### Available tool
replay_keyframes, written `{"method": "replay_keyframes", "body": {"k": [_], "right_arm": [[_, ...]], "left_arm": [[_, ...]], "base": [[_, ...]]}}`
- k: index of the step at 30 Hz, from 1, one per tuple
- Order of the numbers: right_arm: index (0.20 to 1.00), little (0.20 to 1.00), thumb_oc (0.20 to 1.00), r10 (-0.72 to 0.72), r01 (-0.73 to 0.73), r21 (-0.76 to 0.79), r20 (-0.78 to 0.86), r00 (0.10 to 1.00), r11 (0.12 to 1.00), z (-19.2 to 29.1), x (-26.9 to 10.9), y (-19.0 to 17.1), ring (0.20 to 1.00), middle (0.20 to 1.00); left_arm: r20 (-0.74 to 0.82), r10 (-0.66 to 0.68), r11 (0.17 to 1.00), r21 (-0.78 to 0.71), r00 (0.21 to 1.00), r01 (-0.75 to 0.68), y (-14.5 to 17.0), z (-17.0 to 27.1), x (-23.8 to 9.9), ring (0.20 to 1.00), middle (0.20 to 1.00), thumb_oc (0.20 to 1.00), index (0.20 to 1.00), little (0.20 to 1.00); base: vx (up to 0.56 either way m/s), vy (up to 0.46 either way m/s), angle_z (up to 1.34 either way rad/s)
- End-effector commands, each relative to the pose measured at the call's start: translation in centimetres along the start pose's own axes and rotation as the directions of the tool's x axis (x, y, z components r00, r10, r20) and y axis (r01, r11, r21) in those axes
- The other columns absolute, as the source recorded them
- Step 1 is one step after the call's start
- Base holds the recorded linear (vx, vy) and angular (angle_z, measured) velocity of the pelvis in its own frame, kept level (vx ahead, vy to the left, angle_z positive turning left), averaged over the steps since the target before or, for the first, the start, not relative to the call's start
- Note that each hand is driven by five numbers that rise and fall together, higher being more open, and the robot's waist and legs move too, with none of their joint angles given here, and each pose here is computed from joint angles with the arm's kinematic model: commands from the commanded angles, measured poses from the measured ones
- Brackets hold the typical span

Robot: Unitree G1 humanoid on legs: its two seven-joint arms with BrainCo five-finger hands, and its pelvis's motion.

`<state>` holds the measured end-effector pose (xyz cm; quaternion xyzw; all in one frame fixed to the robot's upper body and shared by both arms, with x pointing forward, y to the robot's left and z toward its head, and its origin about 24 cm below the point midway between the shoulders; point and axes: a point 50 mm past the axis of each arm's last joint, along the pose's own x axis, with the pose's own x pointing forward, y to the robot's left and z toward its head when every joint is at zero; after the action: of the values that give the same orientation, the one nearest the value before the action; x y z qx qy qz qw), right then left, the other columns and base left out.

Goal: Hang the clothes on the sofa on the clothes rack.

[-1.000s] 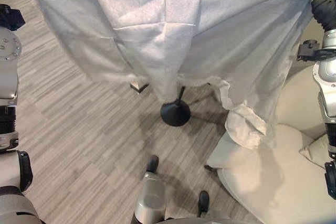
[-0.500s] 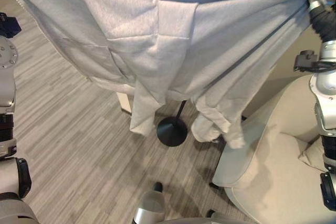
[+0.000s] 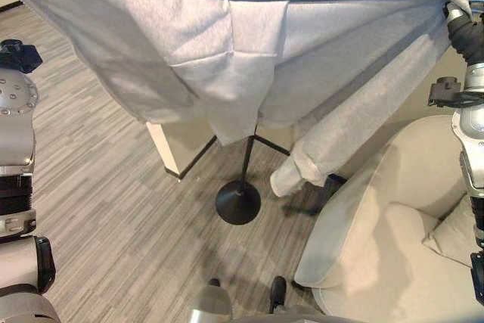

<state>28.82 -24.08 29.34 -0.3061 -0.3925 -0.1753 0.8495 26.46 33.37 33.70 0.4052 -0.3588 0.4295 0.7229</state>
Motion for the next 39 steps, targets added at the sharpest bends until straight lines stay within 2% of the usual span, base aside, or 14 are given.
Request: {"method": "replay_keyframes", "body": {"k": [1, 11, 17, 20, 21, 23, 26, 28, 33, 39], "right_arm": [[0.200, 0.200, 0.200, -0.122, 0.122, -0.001, 0.097, 0.988, 0.992, 1.8, 1.0, -2.7, 0.200, 0.200], [0.200, 0.200, 0.200, -0.146, 0.148, -0.005, 0.147, 0.978, 0.989, 2.9, 0.1, -2.7, 0.200, 0.200], [0.200, 0.200, 0.200, -0.119, 0.133, -0.066, 0.183, 0.976, 0.989, 3.4, 2.3, -3.0, 0.200, 0.200], [0.200, 0.200, 0.200, -0.041, 0.072, -0.253, 0.126, 0.991, 0.965, 2.2, 5.5, -3.4, 0.200, 0.200], [0.200, 0.200, 0.200, 0.065, -0.017, -0.452, 0.090, 0.994, 0.892, 1.9, 8.1, -3.3, 0.200, 0.200], [0.200, 0.200, 0.200, 0.090, -0.047, -0.561, 0.050, 0.995, 0.827, 1.9, 10.3, -3.8, 0.200, 0.200], [0.200, 0.200, 0.200, 0.119, -0.100, -0.619, -0.010, 0.993, 0.779, 1.5, 11.6, -3.5, 0.200, 0.200], [0.200, 0.200, 0.200, 0.099, -0.115, -0.671, -0.062, 0.993, 0.733, 1.4, 13.2, -3.5, 0.200, 0.200], [0.200, 0.200, 0.200, 0.096, -0.151, -0.685, -0.118, 0.988, 0.713, 0.8, 13.8, -2.7, 0.200, 0.200], [0.200, 0.200, 0.200, 0.117, -0.218, -0.664, -0.193, 0.974, 0.715, -1.1, 13.0, -1.5, 0.200, 0.200]], "left_arm": [[0.035, 0.081, 0.997, 0.007, 0.996, -0.081, 1.5, 0.4, 0.8, 0.200, 0.200, 0.200, 0.200, 0.200], [-0.011, 0.170, 0.985, 0.020, 0.985, -0.170, 3.2, -0.9, 0.0, 0.200, 0.200, 0.200, 0.200, 0.200], [0.011, 0.195, 0.980, 0.042, 0.981, -0.195, 4.0, -0.6, 1.9, 0.200, 0.200, 0.200, 0.200, 0.200], [0.031, 0.186, 0.976, 0.109, 0.982, -0.188, 4.6, -0.2, 4.7, 0.200, 0.200, 0.200, 0.200, 0.200], [0.079, 0.167, 0.965, 0.192, 0.983, -0.180, 5.0, 1.1, 7.1, 0.200, 0.200, 0.200, 0.200, 0.200], [0.074, 0.139, 0.966, 0.209, 0.987, -0.152, 4.2, 2.0, 8.9, 0.200, 0.200, 0.200, 0.200, 0.200], [0.082, 0.103, 0.966, 0.231, 0.991, -0.120, 3.2, 3.7, 10.5, 0.200, 0.200, 0.200, 0.200, 0.200], [0.109, 0.065, 0.957, 0.274, 0.992, -0.093, 2.4, 6.3, 12.5, 0.200, 0.200, 0.200, 0.200, 0.200], [0.111, -0.009, 0.938, 0.347, 0.994, -0.031, 1.3, 7.4, 13.1, 0.200, 0.200, 0.200, 0.200, 0.200], [0.034, -0.072, 0.929, 0.367, 0.997, 0.055, -0.4, 5.4, 12.1, 0.200, 0.200, 0.200, 0.200, 0.200]], "base": [[0.03, -0.009, 0.10], [0.02, 0.006, 0.02], [0.01, 0.006, -0.01], [0.00, 0.000, 0.00], [0.00, 0.000, 0.00], [0.00, 0.000, 0.00], [0.00, 0.010, -0.01], [-0.04, 0.047, 0.01], [-0.05, 0.029, 0.00], [-0.04, 0.026, -0.03]]}}
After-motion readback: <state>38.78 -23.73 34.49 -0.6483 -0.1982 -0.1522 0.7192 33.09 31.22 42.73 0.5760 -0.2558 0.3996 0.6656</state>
